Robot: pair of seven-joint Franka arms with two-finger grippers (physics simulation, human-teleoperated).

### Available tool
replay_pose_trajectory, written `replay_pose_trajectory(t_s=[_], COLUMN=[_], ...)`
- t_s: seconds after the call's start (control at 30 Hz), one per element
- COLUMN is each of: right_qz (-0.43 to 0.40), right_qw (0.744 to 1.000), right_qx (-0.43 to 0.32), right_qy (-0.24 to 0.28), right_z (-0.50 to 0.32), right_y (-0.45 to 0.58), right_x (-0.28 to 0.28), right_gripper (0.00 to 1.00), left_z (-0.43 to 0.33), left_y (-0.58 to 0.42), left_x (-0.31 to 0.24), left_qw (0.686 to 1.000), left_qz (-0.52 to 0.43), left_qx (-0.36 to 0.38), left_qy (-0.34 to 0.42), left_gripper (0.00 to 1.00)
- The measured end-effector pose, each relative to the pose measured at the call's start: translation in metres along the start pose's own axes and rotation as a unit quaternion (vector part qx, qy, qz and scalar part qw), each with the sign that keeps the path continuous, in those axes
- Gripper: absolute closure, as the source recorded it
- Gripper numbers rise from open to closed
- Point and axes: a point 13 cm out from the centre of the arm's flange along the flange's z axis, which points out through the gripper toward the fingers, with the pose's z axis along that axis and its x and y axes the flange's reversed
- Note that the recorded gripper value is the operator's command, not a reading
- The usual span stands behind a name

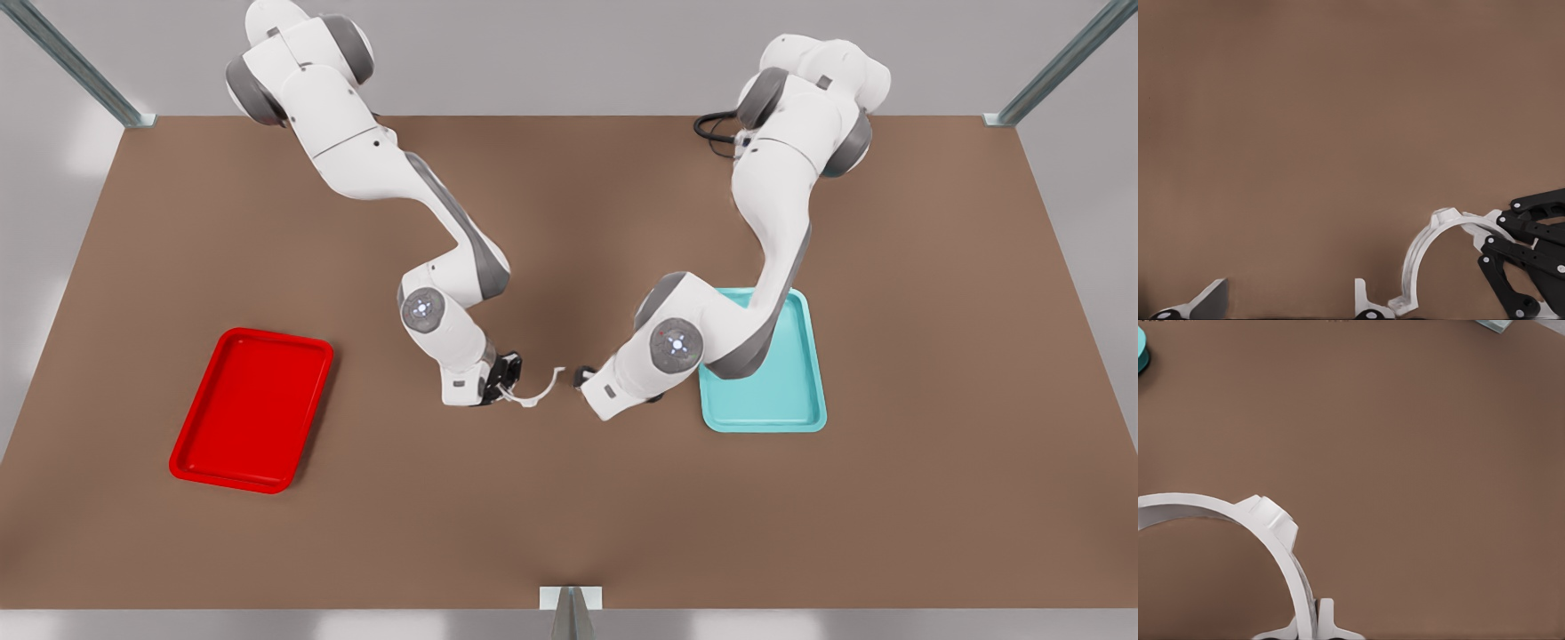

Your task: Take the drainage pipe clamp from the left arm, pass it to the right arm, and place it in the plate on the right side

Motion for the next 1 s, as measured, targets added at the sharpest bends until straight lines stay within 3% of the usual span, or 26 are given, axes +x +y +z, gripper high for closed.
replay_pose_trajectory(t_s=[0.13,0.2,0.23,0.3,0.53,0.8,0.83,1.0], right_qz=[0.019,0.04,0.054,0.084,0.162,0.172,0.167,0.14], right_qw=[1.0,0.999,0.998,0.995,0.978,0.962,0.962,0.961], right_qx=[0.008,0.019,0.025,0.035,0.082,0.071,0.067,0.071], right_qy=[0.01,0.018,0.023,0.037,0.106,0.198,0.205,0.226], right_z=[0.003,-0.003,-0.009,-0.021,-0.081,-0.082,-0.078,-0.08], right_y=[-0.032,-0.072,-0.097,-0.151,-0.348,-0.417,-0.417,-0.421], right_x=[0.016,0.034,0.044,0.074,0.228,0.37,0.376,0.386], right_gripper=[0.79,0.79,0.79,0.79,0.79,0.79,0.0,0.0], left_z=[-0.147,-0.201,-0.202,-0.202,-0.212,-0.216,-0.217,-0.219], left_y=[0.186,0.254,0.271,0.286,0.283,0.301,0.301,0.3], left_x=[-0.009,0.037,0.076,0.102,0.098,0.11,0.111,0.118], left_qw=[0.993,0.986,0.982,0.98,0.985,0.985,0.985,0.985], left_qz=[-0.119,-0.158,-0.165,-0.163,-0.123,-0.117,-0.115,-0.104], left_qx=[-0.023,-0.059,-0.082,-0.095,-0.079,-0.056,-0.055,-0.053], left_qy=[-0.004,0.014,0.038,0.061,0.088,0.114,0.116,0.128], left_gripper=[0.0,0.0,0.0,0.0,0.0,0.0,0.0,0.0])
